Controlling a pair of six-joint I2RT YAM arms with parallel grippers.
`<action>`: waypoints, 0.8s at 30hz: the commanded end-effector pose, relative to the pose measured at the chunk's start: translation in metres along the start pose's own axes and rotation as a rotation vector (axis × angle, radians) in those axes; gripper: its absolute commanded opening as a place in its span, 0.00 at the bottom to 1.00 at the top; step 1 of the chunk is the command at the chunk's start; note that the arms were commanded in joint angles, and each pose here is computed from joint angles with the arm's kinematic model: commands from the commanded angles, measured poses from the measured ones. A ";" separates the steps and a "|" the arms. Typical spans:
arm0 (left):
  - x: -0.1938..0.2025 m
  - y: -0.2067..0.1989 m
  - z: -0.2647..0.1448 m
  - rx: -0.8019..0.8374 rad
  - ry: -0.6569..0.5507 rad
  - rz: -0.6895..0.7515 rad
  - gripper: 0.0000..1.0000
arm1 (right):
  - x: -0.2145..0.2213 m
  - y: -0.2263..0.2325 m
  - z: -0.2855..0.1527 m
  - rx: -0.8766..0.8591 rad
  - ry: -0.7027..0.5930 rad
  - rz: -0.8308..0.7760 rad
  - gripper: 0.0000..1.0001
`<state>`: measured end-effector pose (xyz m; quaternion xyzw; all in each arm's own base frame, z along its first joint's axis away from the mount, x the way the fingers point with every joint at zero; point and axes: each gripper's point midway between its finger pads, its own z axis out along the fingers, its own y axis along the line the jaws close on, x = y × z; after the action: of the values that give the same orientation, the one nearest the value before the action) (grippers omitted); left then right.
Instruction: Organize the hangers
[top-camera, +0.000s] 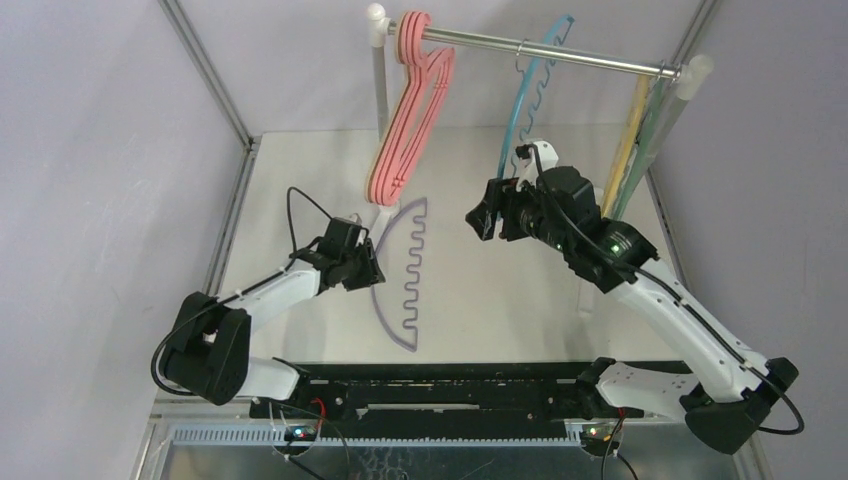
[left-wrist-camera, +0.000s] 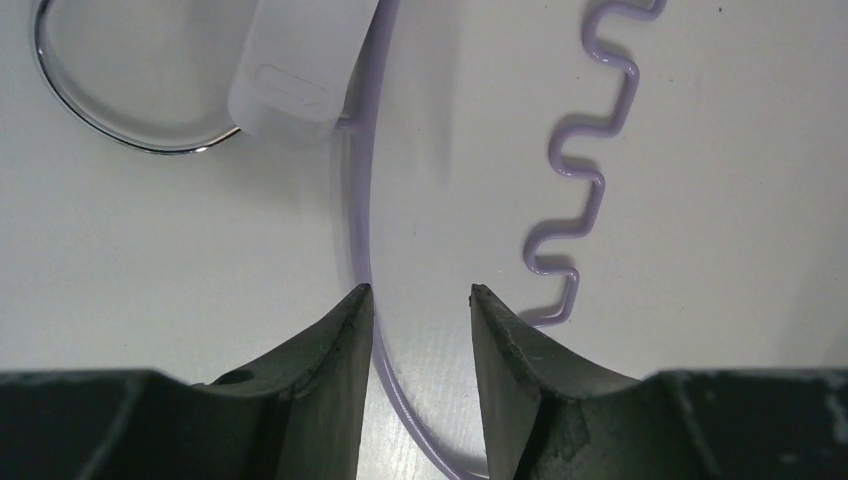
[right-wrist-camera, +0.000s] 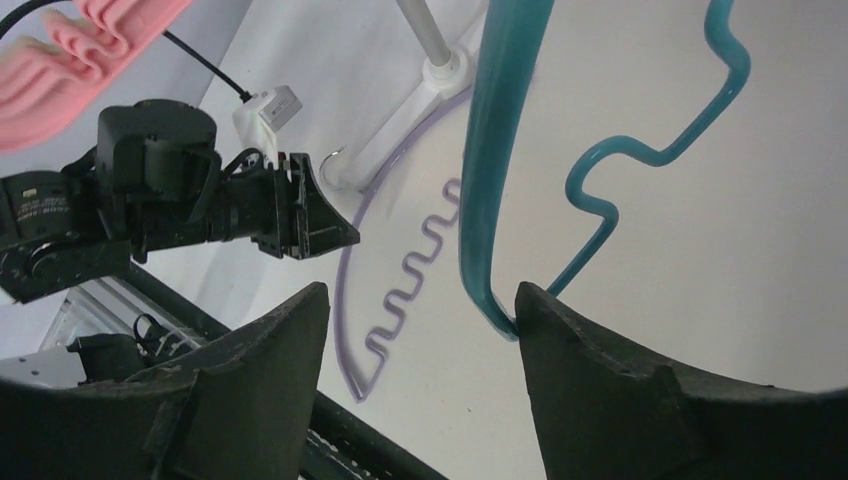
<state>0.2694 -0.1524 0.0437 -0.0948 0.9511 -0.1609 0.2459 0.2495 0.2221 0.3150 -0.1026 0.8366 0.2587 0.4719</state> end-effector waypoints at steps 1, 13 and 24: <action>-0.013 -0.013 -0.003 0.033 -0.037 0.013 0.46 | -0.003 0.006 0.016 -0.093 0.030 0.064 0.78; -0.007 -0.013 0.000 0.059 -0.032 0.028 0.46 | -0.021 -0.005 0.014 -0.036 -0.017 0.090 1.00; -0.016 -0.027 0.005 0.106 -0.034 0.047 0.46 | -0.080 -0.033 -0.018 0.087 -0.253 0.050 1.00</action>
<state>0.2746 -0.1631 0.0434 -0.0828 0.9473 -0.1823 0.2501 0.2818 0.1954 0.3261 -0.0437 0.8330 0.2473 0.4929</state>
